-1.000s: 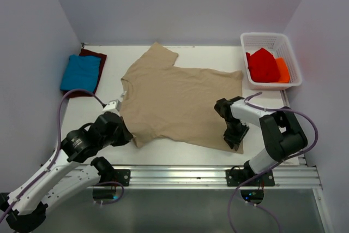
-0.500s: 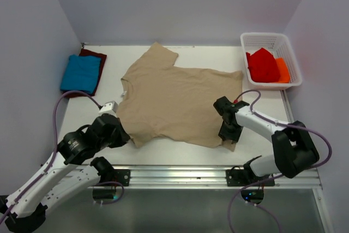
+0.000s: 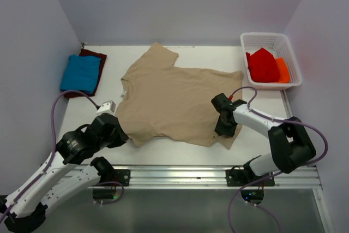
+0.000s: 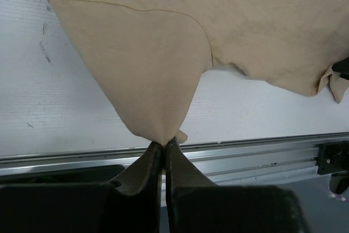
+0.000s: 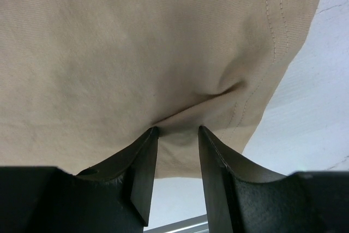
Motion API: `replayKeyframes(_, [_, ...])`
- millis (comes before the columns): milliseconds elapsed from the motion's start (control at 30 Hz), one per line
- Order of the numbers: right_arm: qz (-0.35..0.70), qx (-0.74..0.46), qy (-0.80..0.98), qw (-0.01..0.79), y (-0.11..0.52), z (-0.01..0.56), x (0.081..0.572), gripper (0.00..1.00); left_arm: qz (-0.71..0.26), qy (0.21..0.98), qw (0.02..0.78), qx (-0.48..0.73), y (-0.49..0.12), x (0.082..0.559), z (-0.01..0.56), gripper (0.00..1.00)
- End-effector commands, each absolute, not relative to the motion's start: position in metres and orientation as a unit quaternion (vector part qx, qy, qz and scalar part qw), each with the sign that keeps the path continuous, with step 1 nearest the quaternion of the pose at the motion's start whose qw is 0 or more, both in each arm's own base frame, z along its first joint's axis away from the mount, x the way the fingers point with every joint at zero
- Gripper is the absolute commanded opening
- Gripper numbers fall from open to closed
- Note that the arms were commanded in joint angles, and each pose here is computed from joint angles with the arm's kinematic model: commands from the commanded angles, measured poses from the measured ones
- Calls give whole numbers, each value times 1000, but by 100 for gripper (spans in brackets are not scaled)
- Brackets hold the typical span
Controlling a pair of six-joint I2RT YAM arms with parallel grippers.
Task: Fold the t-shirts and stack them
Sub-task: Flatten the tshirt out
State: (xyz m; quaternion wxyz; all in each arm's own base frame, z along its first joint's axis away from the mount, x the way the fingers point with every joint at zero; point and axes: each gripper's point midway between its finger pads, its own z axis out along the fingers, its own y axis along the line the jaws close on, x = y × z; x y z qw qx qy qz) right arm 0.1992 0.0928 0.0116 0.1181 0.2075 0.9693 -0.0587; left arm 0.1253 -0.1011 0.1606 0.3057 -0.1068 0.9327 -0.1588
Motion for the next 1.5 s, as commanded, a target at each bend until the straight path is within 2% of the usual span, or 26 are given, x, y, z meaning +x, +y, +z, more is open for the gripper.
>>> replayKeyframes(0, [-74,202,968,127,83,-5,195,42,-158,927,313,-131,-98,128,168,5])
replayKeyframes(167, [-9,191,958,214,101,16,232,43,-152,929,313,-129,-98,131,165,3])
replayKeyframes(400, [15,177,939,295,96,62,246,54,-145,927,318,-133,-97,134,166,3])
replayKeyframes(500, [4,180,941,287,89,61,235,55,-145,928,317,-133,-99,135,165,3])
replayKeyframes(700, [-44,224,957,181,72,14,177,53,-142,929,317,-129,-101,138,165,3])
replayKeyframes(767, [-53,234,956,167,69,5,167,52,-142,930,314,-126,-102,139,164,3])
replayKeyframes(900, [-98,269,942,175,52,22,160,52,-139,933,311,-118,-104,139,163,3])
replayKeyframes(1267, [-96,297,910,272,33,64,174,53,-138,935,309,-106,-109,143,159,3])
replayKeyframes(1467, [-177,305,922,159,26,59,137,56,-149,934,309,-99,-115,146,161,3])
